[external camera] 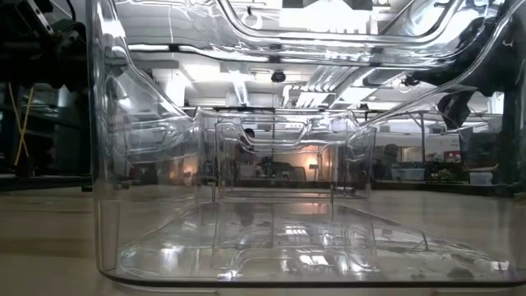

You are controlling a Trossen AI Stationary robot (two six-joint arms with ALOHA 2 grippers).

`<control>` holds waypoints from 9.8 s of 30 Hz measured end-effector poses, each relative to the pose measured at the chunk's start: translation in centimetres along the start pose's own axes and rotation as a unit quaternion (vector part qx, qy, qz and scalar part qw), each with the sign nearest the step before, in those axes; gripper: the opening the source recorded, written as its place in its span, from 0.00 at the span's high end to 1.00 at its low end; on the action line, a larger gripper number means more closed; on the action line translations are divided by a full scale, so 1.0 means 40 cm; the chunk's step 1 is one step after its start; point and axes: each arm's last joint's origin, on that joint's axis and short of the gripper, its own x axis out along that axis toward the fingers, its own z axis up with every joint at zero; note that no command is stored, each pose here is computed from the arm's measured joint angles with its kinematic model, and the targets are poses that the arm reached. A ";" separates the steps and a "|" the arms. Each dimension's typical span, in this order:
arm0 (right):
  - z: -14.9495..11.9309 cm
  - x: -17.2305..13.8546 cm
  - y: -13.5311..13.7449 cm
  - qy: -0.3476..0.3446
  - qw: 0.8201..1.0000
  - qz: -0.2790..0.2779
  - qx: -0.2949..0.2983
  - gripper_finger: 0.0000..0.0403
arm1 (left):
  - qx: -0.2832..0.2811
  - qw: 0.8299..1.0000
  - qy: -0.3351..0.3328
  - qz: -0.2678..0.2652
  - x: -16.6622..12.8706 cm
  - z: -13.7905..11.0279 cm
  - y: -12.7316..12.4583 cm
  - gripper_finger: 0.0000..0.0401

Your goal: Sort batteries

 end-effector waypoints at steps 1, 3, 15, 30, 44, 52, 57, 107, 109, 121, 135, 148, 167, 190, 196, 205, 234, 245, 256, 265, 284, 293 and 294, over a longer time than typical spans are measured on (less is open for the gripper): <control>0.000 0.000 0.000 0.000 1.000 0.000 0.000 1.00 | 0.000 1.000 0.000 0.000 0.000 0.000 0.000 1.00; 0.000 0.000 0.000 0.000 1.000 0.000 0.000 1.00 | 0.000 1.000 0.000 0.000 0.000 0.000 0.000 1.00; 0.000 0.000 0.000 0.000 1.000 0.000 0.000 1.00 | 0.000 1.000 0.000 0.000 0.000 0.000 0.000 1.00; 0.000 0.000 0.000 0.000 1.000 0.000 0.000 1.00 | -0.100 0.961 -0.256 -0.032 -0.021 0.102 -0.041 1.00; 0.000 0.000 0.000 0.000 1.000 0.000 0.000 1.00 | 0.139 0.960 -0.141 0.198 0.135 0.311 -0.126 0.99; 0.000 0.000 0.000 0.000 1.000 0.000 0.000 1.00 | 0.030 0.853 0.275 0.442 0.130 0.307 -0.063 0.79; 0.000 0.000 0.000 0.000 1.000 0.000 0.000 1.00 | -0.078 0.785 0.396 0.469 0.142 0.213 -0.008 0.61; 0.000 0.000 0.000 0.000 1.000 0.000 0.000 1.00 | -0.019 0.818 0.428 0.384 0.305 0.309 0.126 0.98; 0.000 0.000 0.000 0.000 1.000 0.000 0.000 1.00 | 0.002 0.858 0.395 0.328 0.334 0.327 0.085 0.98; 0.000 0.000 0.000 0.000 1.000 0.000 0.000 1.00 | 0.053 0.929 0.303 0.208 0.517 0.263 0.022 0.81; 0.000 0.000 0.000 0.000 1.000 0.000 0.000 1.00 | 0.058 0.768 0.463 0.438 0.331 0.354 0.104 0.47; 0.000 0.000 0.000 0.000 1.000 0.000 0.000 1.00 | -0.034 0.628 0.619 0.470 0.208 0.234 0.307 0.48; 0.000 0.000 0.000 0.000 1.000 0.000 0.000 1.00 | 0.026 0.525 0.770 0.361 0.236 0.104 0.436 0.52; 0.000 0.000 0.000 0.000 1.000 0.000 0.000 1.00 | 0.068 0.781 0.512 0.351 0.253 0.321 0.223 0.93; 0.000 0.000 0.000 0.000 1.000 0.000 0.000 1.00 | 0.163 0.858 0.429 0.232 0.360 0.301 0.086 0.93; 0.000 0.000 0.000 0.000 1.000 0.000 0.000 1.00 | 0.172 0.880 0.393 0.205 0.487 0.229 0.028 0.74; 0.000 0.000 0.000 0.000 1.000 0.000 0.000 1.00 | -0.030 0.472 0.855 0.214 0.169 -0.033 -0.260 0.47; 0.000 0.000 0.000 0.000 1.000 0.000 0.000 1.00 | 0.177 0.609 0.772 0.040 0.153 -0.150 -0.392 0.47; 0.000 0.000 0.000 0.000 1.000 0.000 0.000 1.00 | 0.274 0.587 0.762 -0.015 0.057 -0.246 -0.372 0.47; 0.000 0.000 0.000 0.000 1.000 0.000 0.000 1.00 | 0.285 0.599 0.747 -0.037 0.042 -0.287 -0.327 0.47; 0.000 0.000 0.000 0.000 1.000 0.000 0.000 1.00 | 0.325 0.688 0.640 0.113 0.151 -0.214 -0.302 0.92; 0.000 0.000 0.000 0.000 1.000 0.000 0.000 1.00 | 0.334 0.789 0.436 0.277 0.300 0.021 -0.191 0.92; 0.000 0.000 0.000 0.000 1.000 0.000 0.000 1.00 | 0.331 0.802 0.406 0.286 0.319 0.050 -0.172 0.92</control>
